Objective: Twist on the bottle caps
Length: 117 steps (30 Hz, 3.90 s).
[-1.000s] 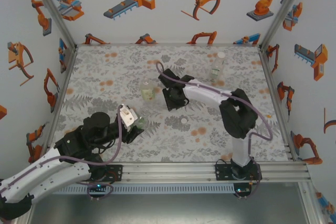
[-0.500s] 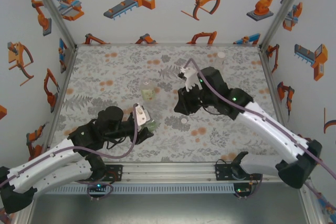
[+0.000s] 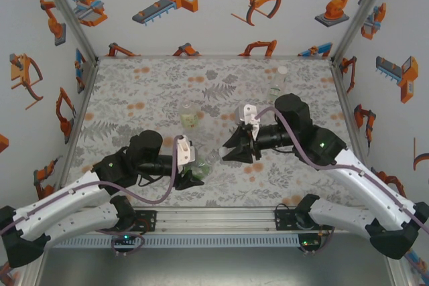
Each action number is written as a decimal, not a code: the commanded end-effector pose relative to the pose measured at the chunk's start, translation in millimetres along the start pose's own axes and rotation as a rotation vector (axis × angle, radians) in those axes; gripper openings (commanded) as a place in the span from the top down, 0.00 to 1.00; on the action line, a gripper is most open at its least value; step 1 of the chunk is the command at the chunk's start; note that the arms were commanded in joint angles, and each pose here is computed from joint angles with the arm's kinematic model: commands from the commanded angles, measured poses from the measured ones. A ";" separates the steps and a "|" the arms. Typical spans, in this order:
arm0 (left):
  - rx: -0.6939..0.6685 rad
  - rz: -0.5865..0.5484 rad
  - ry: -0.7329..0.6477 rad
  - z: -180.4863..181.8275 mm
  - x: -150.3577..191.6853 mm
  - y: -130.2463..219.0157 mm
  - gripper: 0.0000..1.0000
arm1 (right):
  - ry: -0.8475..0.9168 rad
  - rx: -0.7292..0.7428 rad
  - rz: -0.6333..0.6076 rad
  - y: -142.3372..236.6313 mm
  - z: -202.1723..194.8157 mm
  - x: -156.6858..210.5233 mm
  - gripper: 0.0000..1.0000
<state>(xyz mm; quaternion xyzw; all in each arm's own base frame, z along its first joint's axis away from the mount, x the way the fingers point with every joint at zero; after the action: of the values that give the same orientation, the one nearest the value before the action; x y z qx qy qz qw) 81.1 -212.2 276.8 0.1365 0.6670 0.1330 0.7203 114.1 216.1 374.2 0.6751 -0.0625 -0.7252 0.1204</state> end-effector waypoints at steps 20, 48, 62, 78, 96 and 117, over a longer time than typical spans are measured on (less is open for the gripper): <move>0.181 -0.003 -0.014 -6.9 -18.3 -4.9 1.00 | 0.150 -0.177 0.078 -19.6 20.5 -8.3 0.97; 0.090 -0.006 -0.074 -1.3 -17.0 -2.5 1.00 | -0.041 -0.092 0.009 -34.5 18.8 -2.7 1.00; -0.274 0.122 -0.095 33.8 -12.2 1.5 1.00 | -0.692 0.309 -0.035 -41.0 -22.5 19.1 1.00; -0.299 0.113 -0.117 42.4 -11.0 -10.4 1.00 | -1.146 0.485 -0.196 -37.5 -41.8 13.4 0.52; 0.076 0.074 -0.088 5.1 -13.1 -8.8 1.00 | -0.046 0.120 0.172 -4.0 16.2 -25.6 0.47; 0.117 0.058 -0.061 4.0 -16.9 -12.0 1.00 | 0.223 -0.054 0.142 -24.8 19.6 -10.2 0.58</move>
<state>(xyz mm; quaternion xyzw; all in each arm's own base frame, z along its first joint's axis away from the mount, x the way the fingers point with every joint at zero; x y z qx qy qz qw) 87.7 -227.9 274.0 0.2028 0.6490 0.1358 0.7205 93.0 238.5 381.0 0.7275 -0.0805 -0.6531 0.1941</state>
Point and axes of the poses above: each hand's point on the last joint's axis, 136 mm out from that joint toward the fingers, its own y axis back along the fingers, its own z axis along the line the jaws close on, x = y × z, the point moved 8 cm from there along y, back along the fingers, and after that the axes turned 4 degrees about -y, right-handed, at the moved point
